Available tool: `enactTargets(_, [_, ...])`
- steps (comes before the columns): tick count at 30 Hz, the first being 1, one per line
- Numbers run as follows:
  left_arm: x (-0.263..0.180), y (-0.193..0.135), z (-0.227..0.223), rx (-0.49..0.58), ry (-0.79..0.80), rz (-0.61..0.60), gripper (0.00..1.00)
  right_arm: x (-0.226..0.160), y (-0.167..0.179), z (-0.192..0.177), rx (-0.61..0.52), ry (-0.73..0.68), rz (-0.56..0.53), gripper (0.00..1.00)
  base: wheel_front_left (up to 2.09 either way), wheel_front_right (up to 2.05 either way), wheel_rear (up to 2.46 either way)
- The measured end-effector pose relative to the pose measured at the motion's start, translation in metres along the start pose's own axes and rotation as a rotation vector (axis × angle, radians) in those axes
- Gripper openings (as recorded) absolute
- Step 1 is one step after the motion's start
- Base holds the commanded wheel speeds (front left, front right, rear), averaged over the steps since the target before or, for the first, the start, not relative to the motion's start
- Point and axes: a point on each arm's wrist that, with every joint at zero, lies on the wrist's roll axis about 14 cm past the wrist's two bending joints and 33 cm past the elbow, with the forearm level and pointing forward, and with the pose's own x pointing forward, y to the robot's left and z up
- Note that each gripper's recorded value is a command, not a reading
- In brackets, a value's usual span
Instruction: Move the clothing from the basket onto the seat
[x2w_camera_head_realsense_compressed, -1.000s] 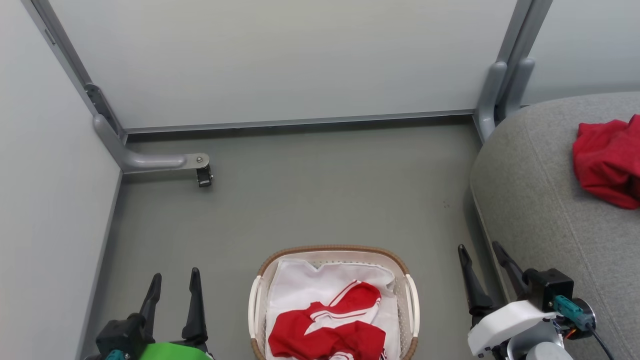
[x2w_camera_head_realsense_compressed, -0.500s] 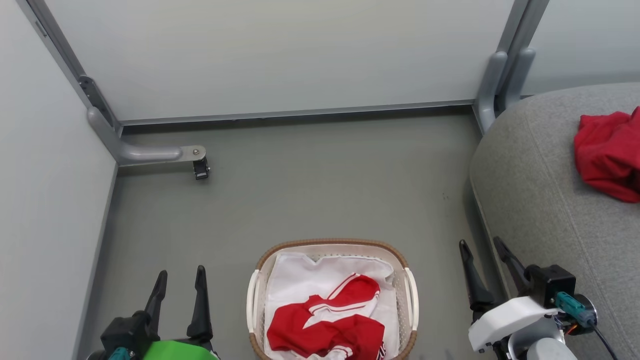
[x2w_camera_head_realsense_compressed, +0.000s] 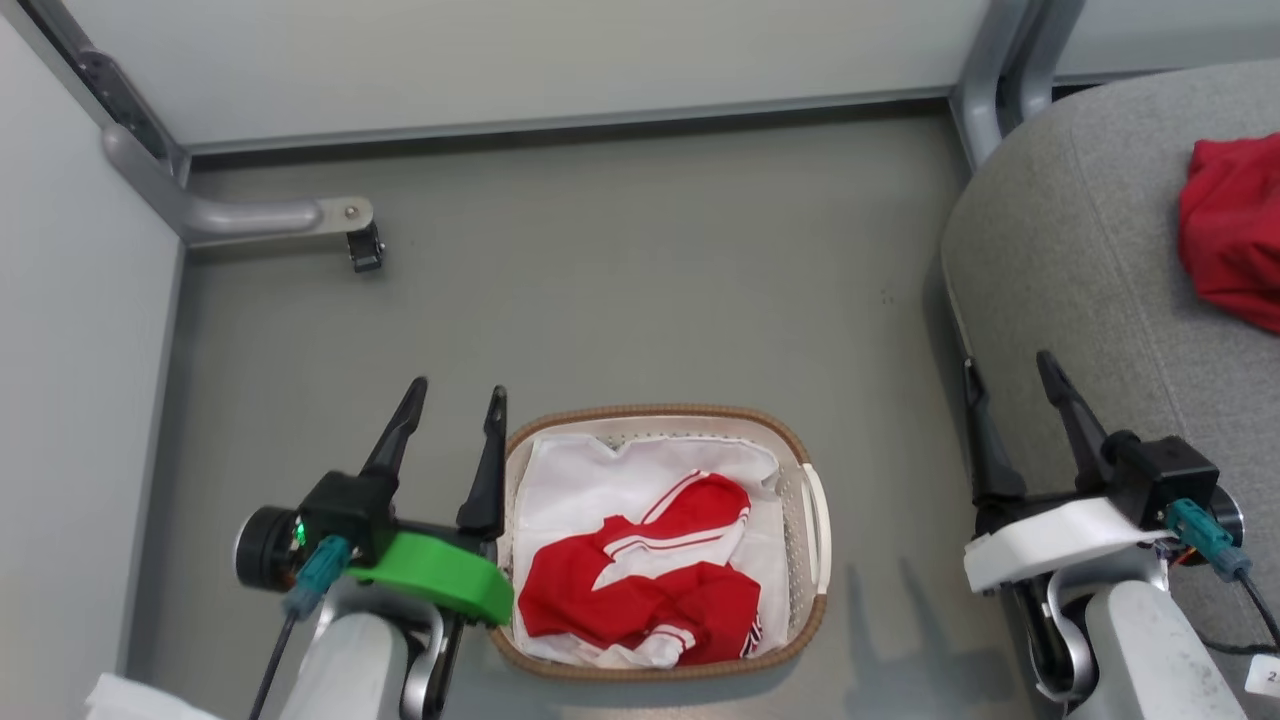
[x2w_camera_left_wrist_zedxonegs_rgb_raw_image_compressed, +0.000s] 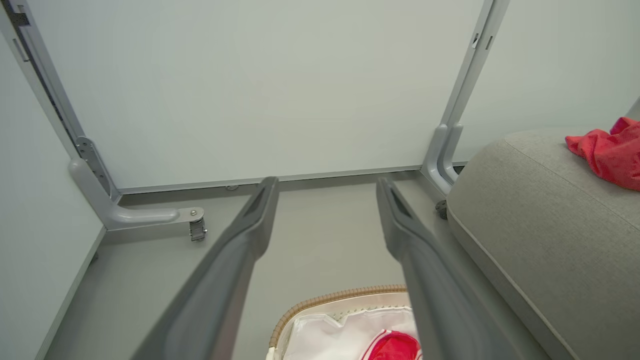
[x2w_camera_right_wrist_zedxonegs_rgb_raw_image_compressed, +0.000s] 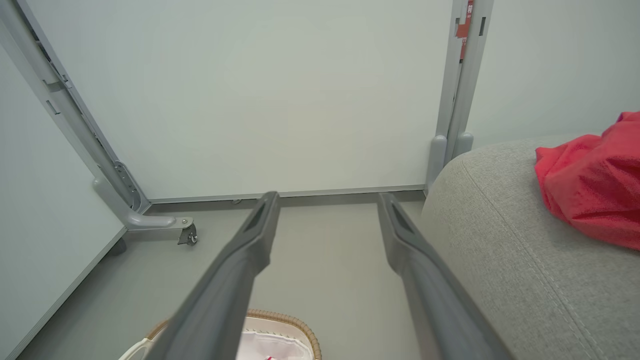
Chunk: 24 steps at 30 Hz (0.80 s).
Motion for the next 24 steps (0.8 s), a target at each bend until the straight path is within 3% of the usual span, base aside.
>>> enactTargets(4, [0.032, -0.021, -0.022, 0.043, 0.070, -0.106, 1.00, 0.020, -0.007, 0.002, -0.008, -0.024, -0.008, 1.00, 0.00, 0.00, 0.00])
enactTargets(9, [0.050, -0.048, -0.089, 0.097, 0.292, -0.253, 1.00, 0.036, -0.016, -0.017, -0.016, 0.005, -0.020, 1.00, 0.00, 0.00, 0.00])
enactTargets(16, [0.031, -0.084, -0.182, 0.124, 0.597, -0.463, 1.00, 0.048, -0.032, -0.048, -0.018, 0.060, -0.046, 1.00, 0.00, 0.00, 0.00])
enactTargets(24, [-0.014, -0.093, -0.259, 0.170, 0.887, -0.642, 1.00, 0.054, -0.047, -0.075, -0.022, 0.109, -0.067, 1.00, 0.00, 0.00, 0.00])
